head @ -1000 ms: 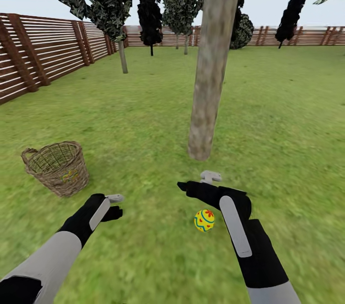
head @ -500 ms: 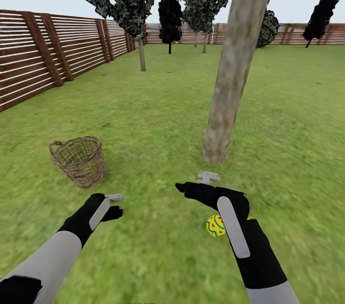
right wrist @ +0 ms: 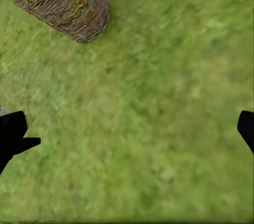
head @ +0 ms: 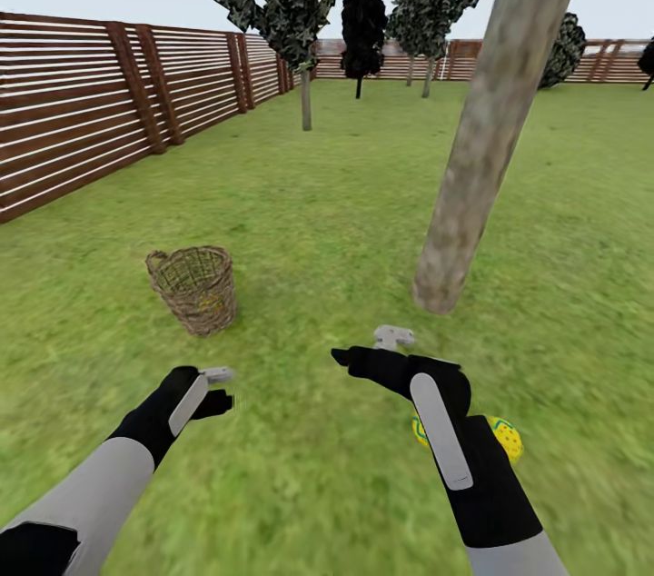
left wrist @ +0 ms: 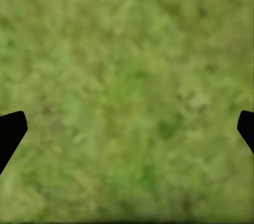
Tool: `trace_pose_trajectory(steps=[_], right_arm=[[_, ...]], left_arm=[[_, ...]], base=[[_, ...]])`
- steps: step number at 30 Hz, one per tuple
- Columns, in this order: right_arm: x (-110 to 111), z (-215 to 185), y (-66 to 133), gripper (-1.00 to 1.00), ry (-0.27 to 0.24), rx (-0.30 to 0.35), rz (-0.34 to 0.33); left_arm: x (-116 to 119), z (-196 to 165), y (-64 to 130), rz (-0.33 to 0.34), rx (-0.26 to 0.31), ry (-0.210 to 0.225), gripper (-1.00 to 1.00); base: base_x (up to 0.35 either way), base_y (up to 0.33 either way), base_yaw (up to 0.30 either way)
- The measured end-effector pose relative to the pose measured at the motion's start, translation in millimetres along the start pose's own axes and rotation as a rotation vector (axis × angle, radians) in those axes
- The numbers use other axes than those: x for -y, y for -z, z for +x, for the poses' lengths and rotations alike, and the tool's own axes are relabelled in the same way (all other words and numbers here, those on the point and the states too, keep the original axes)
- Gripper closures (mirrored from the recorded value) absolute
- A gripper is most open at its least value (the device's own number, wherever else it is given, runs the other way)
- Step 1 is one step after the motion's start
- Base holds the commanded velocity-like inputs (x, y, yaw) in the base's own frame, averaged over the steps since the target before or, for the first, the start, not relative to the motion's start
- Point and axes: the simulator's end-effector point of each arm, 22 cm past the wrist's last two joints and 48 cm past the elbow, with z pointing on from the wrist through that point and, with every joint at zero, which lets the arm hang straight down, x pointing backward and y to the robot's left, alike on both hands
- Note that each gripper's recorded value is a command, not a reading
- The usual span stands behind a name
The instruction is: Take the three Easter eggs out of the wicker basket on the lawn in the garden, then place them on the lawn next to a single tree (choose any tree) so that all three eggs are next to the same tree and none are left in the basket.
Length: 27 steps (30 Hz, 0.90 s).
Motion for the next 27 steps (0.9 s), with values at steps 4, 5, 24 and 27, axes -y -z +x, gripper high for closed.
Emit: trace_pose_trajectory(steps=[4,5,24,27], right_arm=[[-3.0,-3.7,2.6,-1.0,-0.001,-0.005,0.0],[-3.6,-4.7,3.3,-1.0,-0.002,-0.006,0.0],[-15.0,-24.0,17.3,-1.0,-0.008,-0.023,0.004],[-16.9,-27.0,19.7,-1.0,-0.009,-0.025,0.004]], left_arm=[[0.0,-2.8,6.1,0.0,-0.002,-0.001,-1.0],[0.0,-3.5,7.6,0.001,-0.002,-0.001,-1.0],[-0.6,-13.6,34.4,0.002,-0.015,0.0,-1.0],[-0.9,-14.9,38.5,0.002,-0.017,0.0,-1.0]], base=[[-0.01,0.0,0.238],[-0.005,0.0,0.238],[-0.001,0.0,0.241],[0.0,0.0,0.258]])
